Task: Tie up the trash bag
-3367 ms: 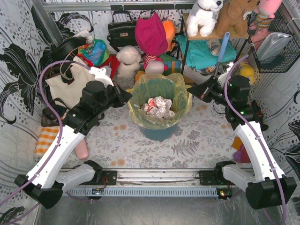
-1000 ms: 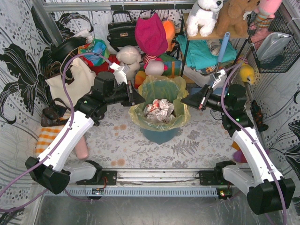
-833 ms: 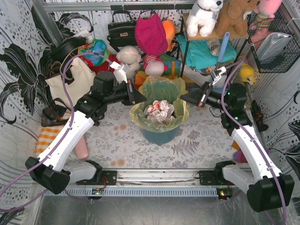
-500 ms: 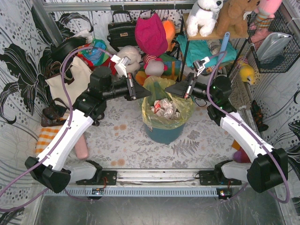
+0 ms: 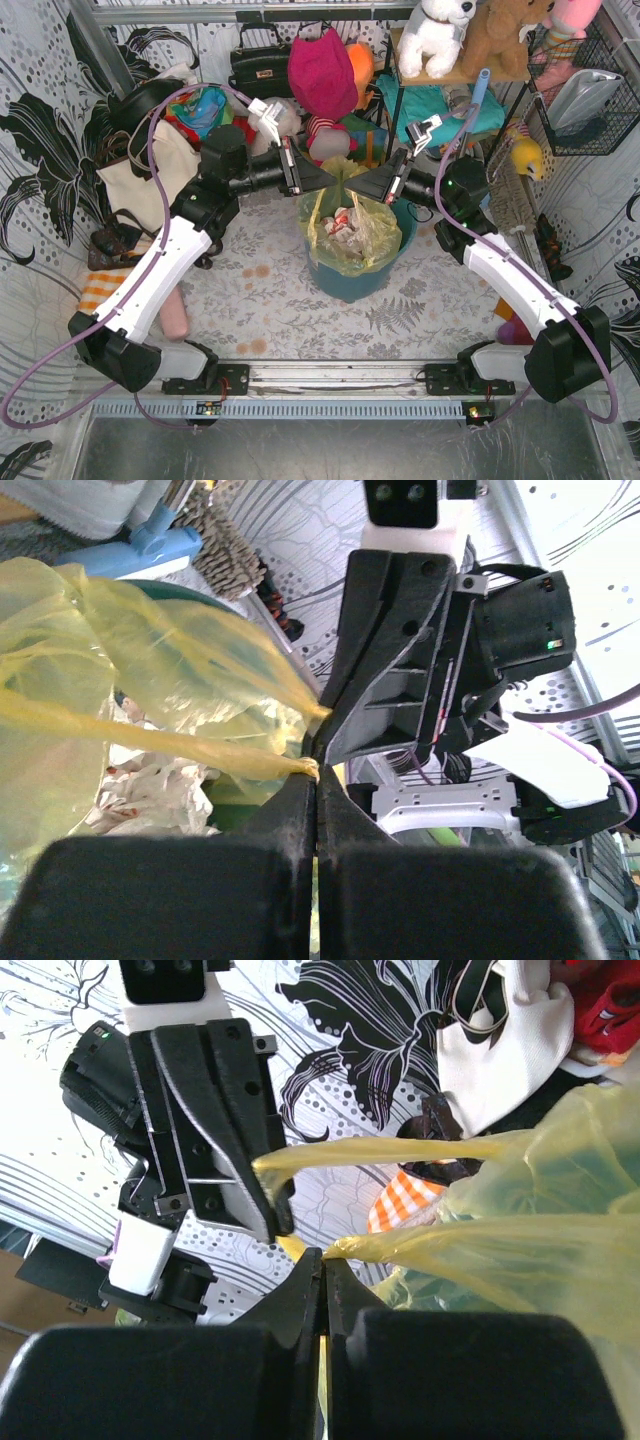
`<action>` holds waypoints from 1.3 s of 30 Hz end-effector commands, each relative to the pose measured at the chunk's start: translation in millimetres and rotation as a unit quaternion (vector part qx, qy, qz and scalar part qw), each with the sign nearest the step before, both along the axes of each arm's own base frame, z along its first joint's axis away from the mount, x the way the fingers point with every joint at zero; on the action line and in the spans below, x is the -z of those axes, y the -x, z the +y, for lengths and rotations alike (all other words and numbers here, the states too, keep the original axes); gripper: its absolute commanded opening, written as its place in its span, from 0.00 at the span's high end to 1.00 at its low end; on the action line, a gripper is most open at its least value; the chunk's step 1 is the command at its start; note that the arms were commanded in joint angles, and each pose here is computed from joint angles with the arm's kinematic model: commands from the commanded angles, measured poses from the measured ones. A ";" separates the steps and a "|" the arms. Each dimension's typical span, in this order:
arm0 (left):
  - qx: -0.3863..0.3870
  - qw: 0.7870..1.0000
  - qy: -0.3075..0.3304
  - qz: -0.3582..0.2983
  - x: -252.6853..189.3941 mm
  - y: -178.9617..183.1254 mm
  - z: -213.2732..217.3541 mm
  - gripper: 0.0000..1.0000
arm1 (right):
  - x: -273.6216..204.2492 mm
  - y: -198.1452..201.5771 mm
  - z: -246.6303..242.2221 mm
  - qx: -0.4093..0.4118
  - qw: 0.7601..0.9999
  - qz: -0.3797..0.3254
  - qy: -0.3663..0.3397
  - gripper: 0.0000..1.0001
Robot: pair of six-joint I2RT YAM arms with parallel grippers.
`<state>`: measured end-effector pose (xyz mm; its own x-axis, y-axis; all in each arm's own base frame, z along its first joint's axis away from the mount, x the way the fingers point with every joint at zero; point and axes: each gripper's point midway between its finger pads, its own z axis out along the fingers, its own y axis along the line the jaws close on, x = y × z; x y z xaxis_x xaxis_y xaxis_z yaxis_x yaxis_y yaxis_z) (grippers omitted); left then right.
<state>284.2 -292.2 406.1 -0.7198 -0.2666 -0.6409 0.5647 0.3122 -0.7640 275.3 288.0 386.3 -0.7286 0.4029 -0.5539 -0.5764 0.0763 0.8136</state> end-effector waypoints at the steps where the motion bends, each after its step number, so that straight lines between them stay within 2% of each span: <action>1: 0.028 0.993 0.072 -0.093 -68.0 11.2 -0.7 1.00 | -36.3 2.0 -4.3 0.021 0.998 -0.057 -0.026 1.00; 7: 0.015 0.992 0.079 -0.099 -73.6 4.2 0.1 1.00 | -40.4 -6.5 -10.9 0.064 0.996 -0.068 -0.011 1.00; 12: -0.049 0.995 0.024 -0.087 -52.2 -17.7 11.5 1.00 | -36.2 -15.3 -12.1 0.083 0.995 -0.064 0.000 1.00; 15: -0.072 0.994 0.012 -0.084 -46.4 -23.3 18.6 1.00 | -36.9 -16.1 -12.5 0.086 0.994 -0.064 0.001 1.00; 25: -0.106 0.985 0.036 -0.134 -84.9 -22.1 34.3 1.00 | -53.7 -25.8 -39.9 0.188 0.977 -0.095 0.041 1.00; 31: -0.140 0.977 0.040 -0.153 -101.2 -28.7 48.7 1.00 | -73.5 -28.0 -46.0 0.209 0.969 -0.122 0.051 1.00; 34: -0.136 0.979 0.034 -0.146 -93.1 -29.5 48.3 1.00 | -70.9 -28.0 -43.7 0.202 0.970 -0.120 0.058 1.00; 39: -0.130 0.985 0.021 -0.110 -57.7 -23.5 48.7 1.00 | -38.8 -20.6 -41.2 0.182 0.977 -0.084 0.068 1.00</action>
<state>313.3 -249.3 472.1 -0.4850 -0.4498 -0.7500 0.6182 0.4302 -0.6578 305.6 247.4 438.7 -0.4222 0.5481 -0.7221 -0.6215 0.4049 0.6707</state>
